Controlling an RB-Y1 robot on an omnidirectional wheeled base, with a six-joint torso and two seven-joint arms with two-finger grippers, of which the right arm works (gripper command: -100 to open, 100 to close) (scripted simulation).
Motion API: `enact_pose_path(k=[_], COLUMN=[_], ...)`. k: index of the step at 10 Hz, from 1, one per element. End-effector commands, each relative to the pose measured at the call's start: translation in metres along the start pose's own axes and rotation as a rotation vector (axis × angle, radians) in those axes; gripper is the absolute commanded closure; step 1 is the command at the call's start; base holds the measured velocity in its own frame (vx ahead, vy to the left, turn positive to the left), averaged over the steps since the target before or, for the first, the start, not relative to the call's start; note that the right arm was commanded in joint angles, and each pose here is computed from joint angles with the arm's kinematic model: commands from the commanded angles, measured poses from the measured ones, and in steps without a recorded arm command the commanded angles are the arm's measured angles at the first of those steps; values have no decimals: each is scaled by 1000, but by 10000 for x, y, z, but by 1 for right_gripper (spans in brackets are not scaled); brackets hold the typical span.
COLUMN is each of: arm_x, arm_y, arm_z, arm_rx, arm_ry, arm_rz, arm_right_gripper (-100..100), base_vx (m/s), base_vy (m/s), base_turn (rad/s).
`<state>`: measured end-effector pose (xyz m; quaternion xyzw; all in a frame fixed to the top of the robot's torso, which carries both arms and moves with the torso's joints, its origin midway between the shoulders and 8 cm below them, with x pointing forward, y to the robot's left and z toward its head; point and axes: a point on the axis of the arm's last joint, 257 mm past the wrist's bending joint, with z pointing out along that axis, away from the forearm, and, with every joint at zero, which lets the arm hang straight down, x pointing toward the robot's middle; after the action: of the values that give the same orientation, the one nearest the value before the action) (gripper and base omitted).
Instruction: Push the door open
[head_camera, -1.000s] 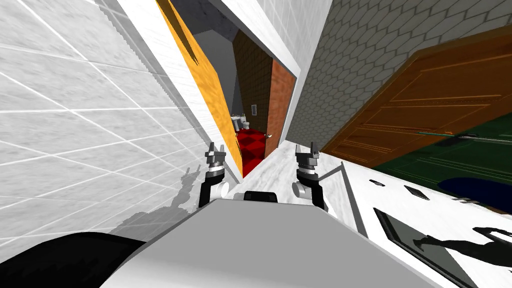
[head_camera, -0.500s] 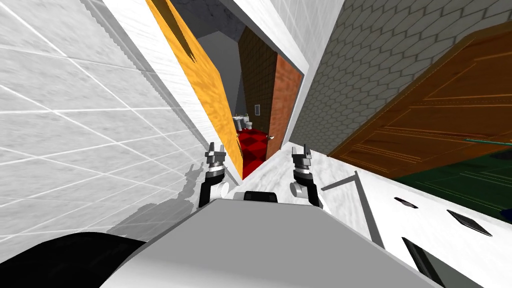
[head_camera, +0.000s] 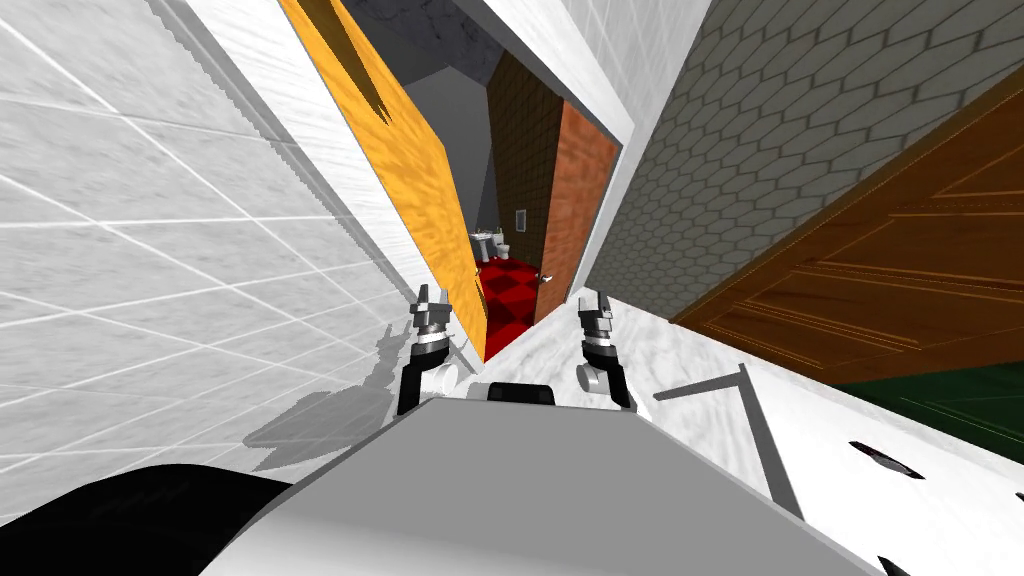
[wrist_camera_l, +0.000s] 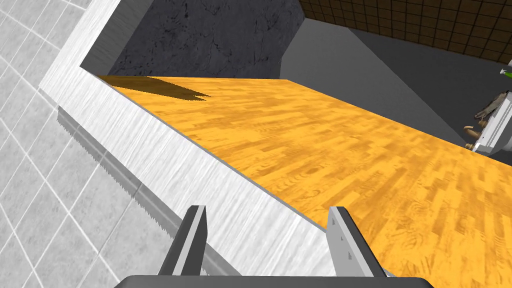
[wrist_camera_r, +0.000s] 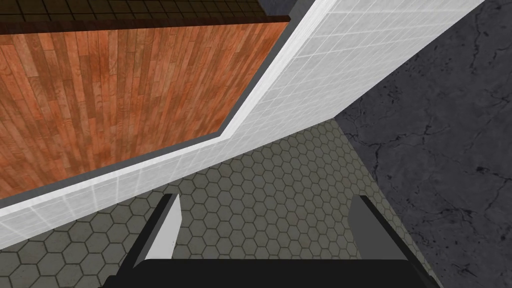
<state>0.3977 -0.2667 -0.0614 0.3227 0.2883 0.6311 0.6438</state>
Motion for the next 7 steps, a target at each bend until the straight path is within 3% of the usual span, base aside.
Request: enact_pose_path(k=[1,7], arm_x=[24,89], arm_y=[-156,-616], arm_z=[-44,-186], arm_rx=[29,115], arm_ry=[4,14], arm_rz=[-1,-7], arm_right_gripper=[-100,-100], base_vx=[126,115], base_vy=[-105,-114], base_turn=[173,143])
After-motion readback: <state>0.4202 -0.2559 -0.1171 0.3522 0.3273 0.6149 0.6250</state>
